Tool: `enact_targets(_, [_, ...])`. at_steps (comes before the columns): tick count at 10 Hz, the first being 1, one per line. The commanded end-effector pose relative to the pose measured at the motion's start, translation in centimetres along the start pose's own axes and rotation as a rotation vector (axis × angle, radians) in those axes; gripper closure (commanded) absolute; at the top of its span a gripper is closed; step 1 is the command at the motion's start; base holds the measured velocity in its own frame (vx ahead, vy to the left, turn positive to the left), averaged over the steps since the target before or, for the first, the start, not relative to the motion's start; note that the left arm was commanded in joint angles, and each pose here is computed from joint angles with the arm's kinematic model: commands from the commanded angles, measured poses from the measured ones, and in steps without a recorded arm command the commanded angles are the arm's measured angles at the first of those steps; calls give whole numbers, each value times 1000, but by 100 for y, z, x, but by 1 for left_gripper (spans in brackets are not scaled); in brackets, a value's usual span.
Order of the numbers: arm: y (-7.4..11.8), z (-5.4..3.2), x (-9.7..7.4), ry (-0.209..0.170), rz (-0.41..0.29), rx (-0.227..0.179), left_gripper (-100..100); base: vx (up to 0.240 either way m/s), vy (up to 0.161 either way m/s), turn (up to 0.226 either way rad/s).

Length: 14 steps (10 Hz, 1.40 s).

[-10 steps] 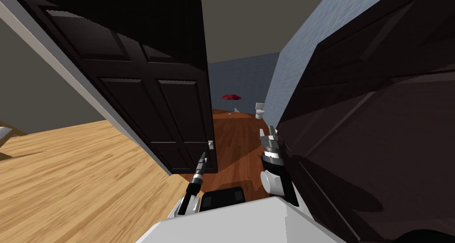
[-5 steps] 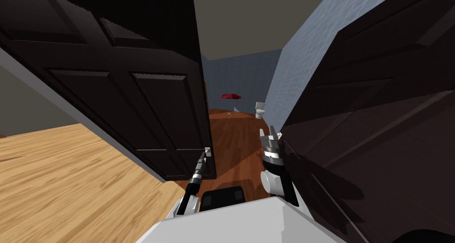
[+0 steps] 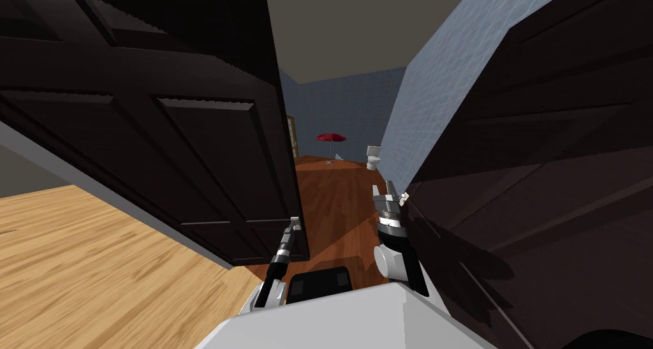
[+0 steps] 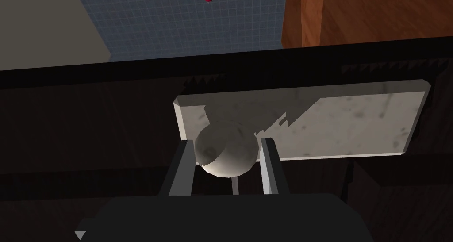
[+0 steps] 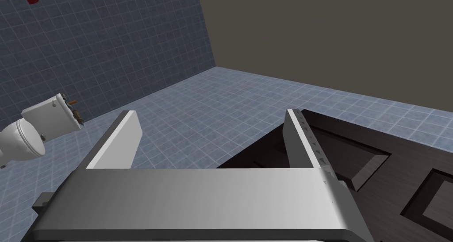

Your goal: Push the door open

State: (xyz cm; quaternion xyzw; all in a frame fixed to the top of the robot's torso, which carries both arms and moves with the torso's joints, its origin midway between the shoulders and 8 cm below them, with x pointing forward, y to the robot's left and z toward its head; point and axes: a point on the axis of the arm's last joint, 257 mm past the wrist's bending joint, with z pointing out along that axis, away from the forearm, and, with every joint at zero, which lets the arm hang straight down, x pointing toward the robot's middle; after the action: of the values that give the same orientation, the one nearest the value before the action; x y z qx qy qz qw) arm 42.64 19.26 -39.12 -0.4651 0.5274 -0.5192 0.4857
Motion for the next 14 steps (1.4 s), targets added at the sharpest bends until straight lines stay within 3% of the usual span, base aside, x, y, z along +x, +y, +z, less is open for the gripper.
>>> enact_targets(1, [8, -9, 2, 0, 0, -2, 100, -22, 5, -4])
enact_targets(4, [8, -9, 2, 0, 0, -2, 100, -8, 1, 2])
enact_targets(14, [28, 9, -699, -124, 41, -13, 100, 172, -58, 54])
